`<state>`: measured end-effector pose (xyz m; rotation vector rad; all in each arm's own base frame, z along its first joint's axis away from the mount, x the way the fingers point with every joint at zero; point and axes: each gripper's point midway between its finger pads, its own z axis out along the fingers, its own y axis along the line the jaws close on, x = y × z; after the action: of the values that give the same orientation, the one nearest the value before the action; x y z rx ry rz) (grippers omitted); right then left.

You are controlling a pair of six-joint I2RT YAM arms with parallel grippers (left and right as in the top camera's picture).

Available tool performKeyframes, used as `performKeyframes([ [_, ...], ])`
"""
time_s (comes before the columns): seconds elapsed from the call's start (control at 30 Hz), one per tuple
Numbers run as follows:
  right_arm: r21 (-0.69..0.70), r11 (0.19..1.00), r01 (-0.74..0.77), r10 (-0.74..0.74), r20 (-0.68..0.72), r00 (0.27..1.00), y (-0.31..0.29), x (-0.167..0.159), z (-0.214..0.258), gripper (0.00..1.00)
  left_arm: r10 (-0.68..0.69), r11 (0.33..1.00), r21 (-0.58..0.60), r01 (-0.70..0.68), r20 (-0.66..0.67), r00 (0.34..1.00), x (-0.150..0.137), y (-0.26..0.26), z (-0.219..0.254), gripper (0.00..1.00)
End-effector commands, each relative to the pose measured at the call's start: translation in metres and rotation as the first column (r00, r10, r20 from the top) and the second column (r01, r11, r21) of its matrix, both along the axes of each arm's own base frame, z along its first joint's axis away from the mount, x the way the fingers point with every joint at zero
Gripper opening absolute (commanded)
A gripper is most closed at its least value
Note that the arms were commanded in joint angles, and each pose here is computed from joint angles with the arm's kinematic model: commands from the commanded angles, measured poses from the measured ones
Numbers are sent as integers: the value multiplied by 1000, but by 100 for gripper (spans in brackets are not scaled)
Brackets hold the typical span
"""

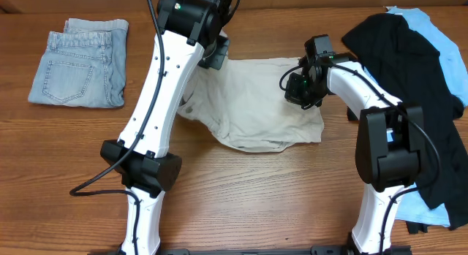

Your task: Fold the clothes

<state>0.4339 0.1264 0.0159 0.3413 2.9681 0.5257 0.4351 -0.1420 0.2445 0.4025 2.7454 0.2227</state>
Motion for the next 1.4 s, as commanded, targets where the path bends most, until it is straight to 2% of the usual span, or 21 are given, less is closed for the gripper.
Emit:
performKeyframes([
  [0.0, 13, 1000, -22, 21, 31, 999, 3, 5, 14, 4, 104, 987, 116, -112, 67, 992, 6, 50, 19, 7],
  [0.27, 21, 997, -71, 70, 67, 995, 5, 3, 31, 4, 176, 968, 170, -183, 56, 983, 15, 117, 21, 6],
  [0.4, 15, 997, -79, 78, 74, 994, 5, 4, 30, 4, 208, 966, 143, -217, 72, 975, 21, 132, 21, 4],
  [0.63, 19, 993, -113, 110, 129, 986, 17, 12, 34, 4, 125, 990, 49, -129, 83, 989, 32, 105, 20, 4],
  [0.87, 4, 953, -303, 292, 255, 922, 56, 18, 42, 4, 84, 996, -28, -82, 108, 991, 41, 82, 22, 4],
  [0.97, -24, 942, -334, 327, 279, 903, 68, 19, 41, 4, 77, 996, -58, -71, 108, 991, 42, 76, 21, 4],
  [1.37, -39, 936, -350, 350, 214, 912, 76, 14, 0, 4, 77, 996, -64, -70, 117, 990, 44, 73, 22, 4],
])
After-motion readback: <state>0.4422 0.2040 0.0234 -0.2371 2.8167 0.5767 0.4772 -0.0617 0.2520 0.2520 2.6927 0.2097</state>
